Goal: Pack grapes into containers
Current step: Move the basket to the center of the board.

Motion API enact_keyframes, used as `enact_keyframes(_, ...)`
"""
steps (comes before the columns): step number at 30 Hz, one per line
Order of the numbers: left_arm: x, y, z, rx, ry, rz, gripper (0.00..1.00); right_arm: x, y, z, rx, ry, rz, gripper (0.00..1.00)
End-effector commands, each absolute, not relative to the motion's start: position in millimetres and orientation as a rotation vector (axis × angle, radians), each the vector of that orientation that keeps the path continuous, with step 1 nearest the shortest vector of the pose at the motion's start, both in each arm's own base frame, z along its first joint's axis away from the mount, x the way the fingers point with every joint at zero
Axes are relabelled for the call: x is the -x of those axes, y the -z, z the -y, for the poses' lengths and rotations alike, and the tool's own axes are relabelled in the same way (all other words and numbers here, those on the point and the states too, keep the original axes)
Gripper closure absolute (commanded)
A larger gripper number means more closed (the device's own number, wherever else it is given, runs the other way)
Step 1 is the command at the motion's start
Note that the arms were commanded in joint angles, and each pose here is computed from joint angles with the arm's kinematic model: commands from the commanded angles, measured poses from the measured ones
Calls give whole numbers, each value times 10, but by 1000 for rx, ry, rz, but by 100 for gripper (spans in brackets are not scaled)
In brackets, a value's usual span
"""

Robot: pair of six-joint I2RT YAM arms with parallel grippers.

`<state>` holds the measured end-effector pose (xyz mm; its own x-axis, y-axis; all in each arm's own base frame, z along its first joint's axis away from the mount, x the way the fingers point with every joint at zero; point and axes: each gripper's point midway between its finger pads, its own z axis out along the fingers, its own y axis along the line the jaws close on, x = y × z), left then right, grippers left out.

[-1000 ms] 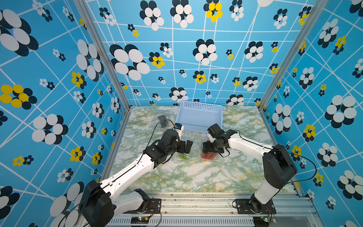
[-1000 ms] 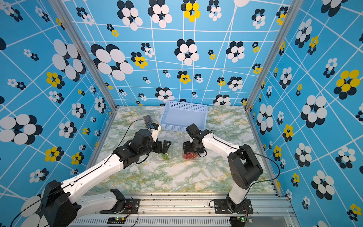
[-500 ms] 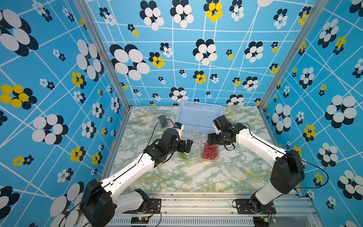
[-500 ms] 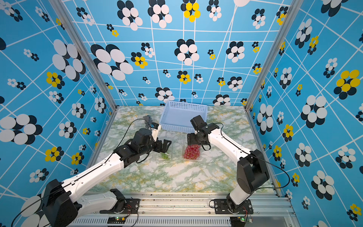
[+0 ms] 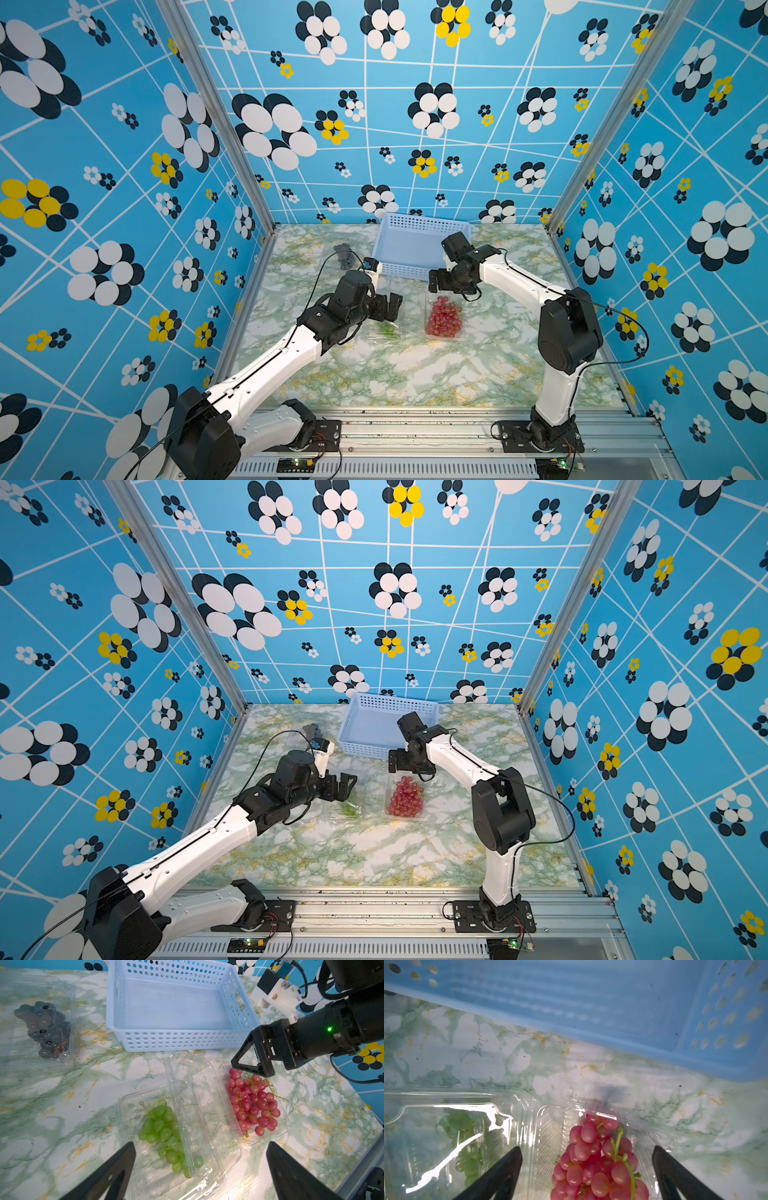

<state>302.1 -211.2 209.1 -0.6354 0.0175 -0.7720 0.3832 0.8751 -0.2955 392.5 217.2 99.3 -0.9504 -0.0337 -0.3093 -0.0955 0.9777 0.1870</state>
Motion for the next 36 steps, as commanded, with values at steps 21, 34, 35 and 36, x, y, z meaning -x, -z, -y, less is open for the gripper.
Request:
enact_keyframes(21,-3029,-1995,2008,-221,597,-2239,0,-4669,-1241,-2282,53,-367,-2703,1)
enact_keyframes(34,-3037,-1880,2056,-169,668,-2268,0,-3700,-1169,-2099,48,-489,-2768,1)
enact_keyframes(35,-3031,-1875,2043,-165,664,-2269,0,-3610,-1148,-2097,54,-490,-2778,1)
enact_keyframes(36,-3028,-1879,2036,-162,663,-2266,0,-3520,-1132,-2097,66,-489,-2787,1)
